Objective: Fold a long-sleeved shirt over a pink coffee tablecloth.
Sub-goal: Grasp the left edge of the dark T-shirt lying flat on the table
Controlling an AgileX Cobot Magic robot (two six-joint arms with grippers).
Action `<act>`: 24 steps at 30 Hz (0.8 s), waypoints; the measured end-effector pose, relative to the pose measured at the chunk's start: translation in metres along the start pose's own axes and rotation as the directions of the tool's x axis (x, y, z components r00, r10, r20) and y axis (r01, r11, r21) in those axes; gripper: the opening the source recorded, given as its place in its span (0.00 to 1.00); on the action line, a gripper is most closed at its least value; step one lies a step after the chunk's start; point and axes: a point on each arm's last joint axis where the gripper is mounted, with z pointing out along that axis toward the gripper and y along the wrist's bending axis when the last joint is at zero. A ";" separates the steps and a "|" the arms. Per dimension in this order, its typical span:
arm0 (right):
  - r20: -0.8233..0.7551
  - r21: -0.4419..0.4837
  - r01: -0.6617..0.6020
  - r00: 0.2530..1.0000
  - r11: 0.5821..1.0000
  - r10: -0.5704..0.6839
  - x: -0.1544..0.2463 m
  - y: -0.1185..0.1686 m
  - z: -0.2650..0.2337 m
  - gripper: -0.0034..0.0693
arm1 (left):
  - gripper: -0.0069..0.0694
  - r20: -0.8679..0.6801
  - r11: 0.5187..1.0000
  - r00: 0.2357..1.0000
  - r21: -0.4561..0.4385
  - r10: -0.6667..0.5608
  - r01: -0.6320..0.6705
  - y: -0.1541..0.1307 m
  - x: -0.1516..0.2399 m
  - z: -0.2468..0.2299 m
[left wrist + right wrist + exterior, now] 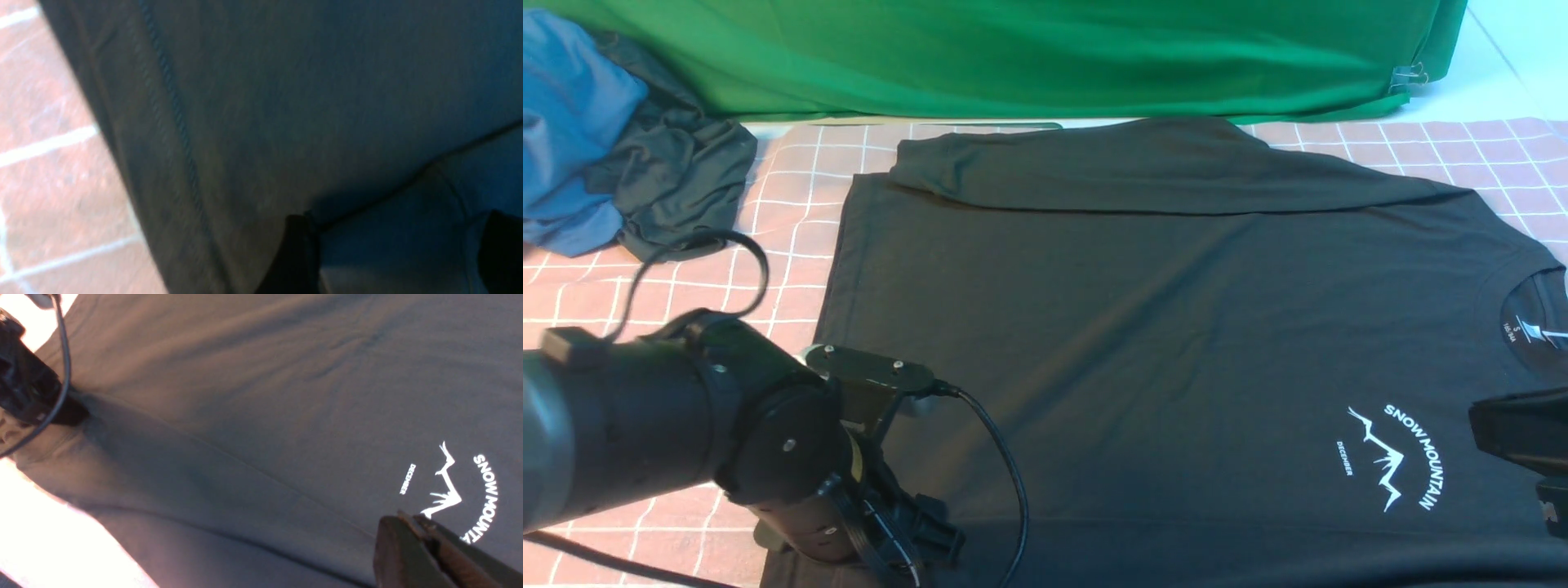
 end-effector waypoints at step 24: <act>0.008 -0.001 -0.002 1.000 1.000 0.002 -0.001 0.000 0.000 0.10 | 0.23 -0.147 0.998 0.989 -0.059 -0.031 0.022 -0.001 -0.001 0.007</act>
